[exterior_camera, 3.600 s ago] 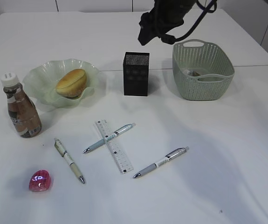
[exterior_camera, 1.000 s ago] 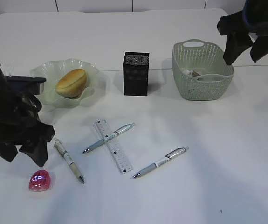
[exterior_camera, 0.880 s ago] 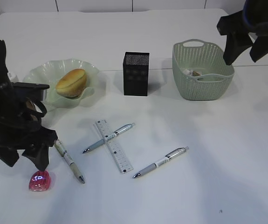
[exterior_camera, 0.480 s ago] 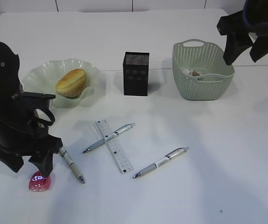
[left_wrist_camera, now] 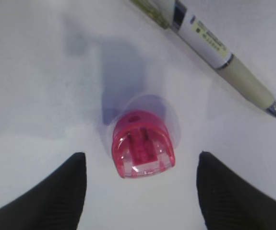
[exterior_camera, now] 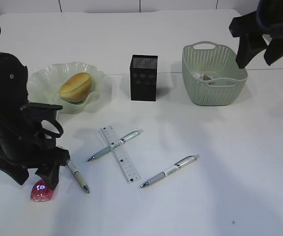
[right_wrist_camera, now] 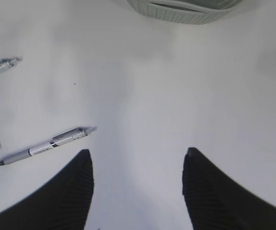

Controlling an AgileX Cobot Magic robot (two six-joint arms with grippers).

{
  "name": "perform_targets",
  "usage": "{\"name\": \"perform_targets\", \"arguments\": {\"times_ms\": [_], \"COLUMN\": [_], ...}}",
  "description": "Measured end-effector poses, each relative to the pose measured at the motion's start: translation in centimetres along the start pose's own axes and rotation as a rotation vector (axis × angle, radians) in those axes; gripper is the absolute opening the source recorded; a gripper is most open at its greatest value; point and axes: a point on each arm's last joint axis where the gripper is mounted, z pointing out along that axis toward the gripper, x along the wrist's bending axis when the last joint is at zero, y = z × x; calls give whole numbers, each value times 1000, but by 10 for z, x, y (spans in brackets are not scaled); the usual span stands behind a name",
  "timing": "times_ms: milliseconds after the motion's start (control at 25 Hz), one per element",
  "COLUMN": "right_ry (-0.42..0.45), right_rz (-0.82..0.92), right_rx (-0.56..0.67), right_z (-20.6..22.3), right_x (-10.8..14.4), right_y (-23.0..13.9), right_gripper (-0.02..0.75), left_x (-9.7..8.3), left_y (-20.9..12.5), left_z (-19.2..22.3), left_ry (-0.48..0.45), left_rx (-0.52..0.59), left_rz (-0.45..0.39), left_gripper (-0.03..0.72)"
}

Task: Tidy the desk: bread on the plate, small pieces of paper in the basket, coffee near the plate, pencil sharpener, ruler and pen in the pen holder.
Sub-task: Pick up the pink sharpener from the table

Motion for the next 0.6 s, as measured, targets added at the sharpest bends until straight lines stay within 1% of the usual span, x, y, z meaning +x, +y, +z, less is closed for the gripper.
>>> {"name": "perform_targets", "arguments": {"times_ms": [160,600], "right_ry": [0,0], "right_rz": [0,0], "right_rx": [0,-2], "right_z": [0,0], "right_x": [0,0], "right_y": [0,0], "right_gripper": [463,463], "left_x": [0,0], "left_y": [1,1], "left_z": [9,11], "left_ry": [7,8], "left_rx": [29,31], "left_rz": [-1,-1], "left_gripper": [506,506]}}
